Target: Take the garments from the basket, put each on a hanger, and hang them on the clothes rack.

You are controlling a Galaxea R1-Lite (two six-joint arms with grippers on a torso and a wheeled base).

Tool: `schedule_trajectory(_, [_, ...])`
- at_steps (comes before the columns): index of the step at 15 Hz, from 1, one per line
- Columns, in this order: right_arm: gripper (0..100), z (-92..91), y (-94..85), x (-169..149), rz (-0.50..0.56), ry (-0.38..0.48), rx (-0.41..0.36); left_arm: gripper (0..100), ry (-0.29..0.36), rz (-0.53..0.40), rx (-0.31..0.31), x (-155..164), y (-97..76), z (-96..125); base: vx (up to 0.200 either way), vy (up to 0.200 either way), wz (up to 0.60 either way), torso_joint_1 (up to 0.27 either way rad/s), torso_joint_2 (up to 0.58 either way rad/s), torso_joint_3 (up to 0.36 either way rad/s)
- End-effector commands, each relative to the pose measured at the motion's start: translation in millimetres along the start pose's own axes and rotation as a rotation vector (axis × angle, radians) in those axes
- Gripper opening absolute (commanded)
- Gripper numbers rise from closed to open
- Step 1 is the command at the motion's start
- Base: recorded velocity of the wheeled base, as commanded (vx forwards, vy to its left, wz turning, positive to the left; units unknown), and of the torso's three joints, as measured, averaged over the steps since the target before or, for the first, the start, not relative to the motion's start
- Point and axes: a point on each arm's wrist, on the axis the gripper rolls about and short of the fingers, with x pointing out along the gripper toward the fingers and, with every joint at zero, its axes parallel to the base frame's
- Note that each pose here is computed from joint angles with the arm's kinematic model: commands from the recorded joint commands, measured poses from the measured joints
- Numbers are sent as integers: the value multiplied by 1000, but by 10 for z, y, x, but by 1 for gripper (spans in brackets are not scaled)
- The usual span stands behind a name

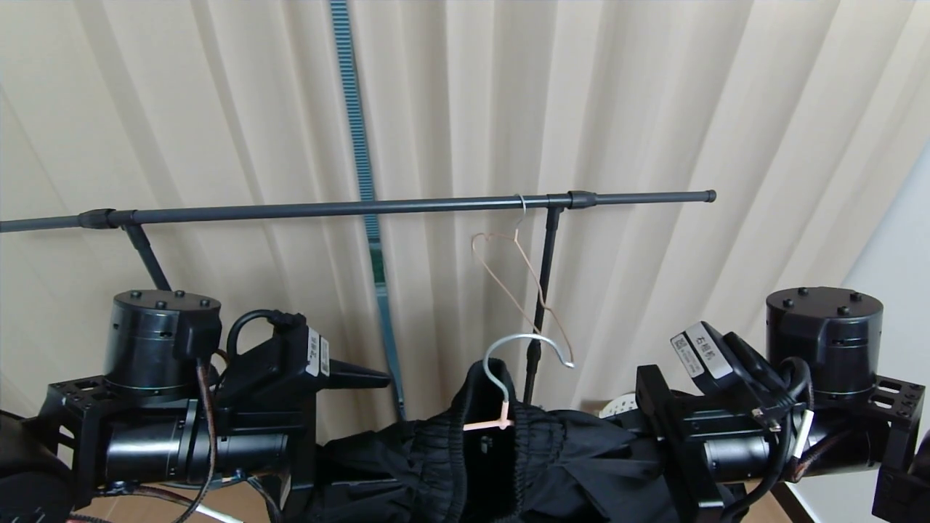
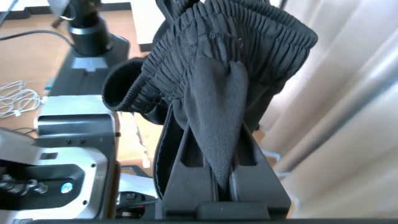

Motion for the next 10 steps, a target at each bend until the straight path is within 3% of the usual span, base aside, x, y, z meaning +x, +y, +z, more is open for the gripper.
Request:
schedule_trajectory(1, [0, 13, 18, -7, 9, -6, -5, 100, 23, -32, -19, 88, -17, -66, 0, 0, 0, 0, 0, 0])
schedule_trajectory(5, [0, 17, 21, -7, 27, -13, -7, 100, 33, -45, -27, 123, -58, -155, 0, 0, 0, 0, 0, 0])
schedule_trajectory(6, [0, 17, 21, -7, 27, -13, -7, 0, 30, -41, -25, 135, -54, -168, 0, 0, 0, 0, 0, 0])
schedule_trajectory(10, [0, 1, 28, -9, 27, -9, -4, 0, 22, -36, -17, 125, -54, -151, 0, 0, 0, 0, 0, 0])
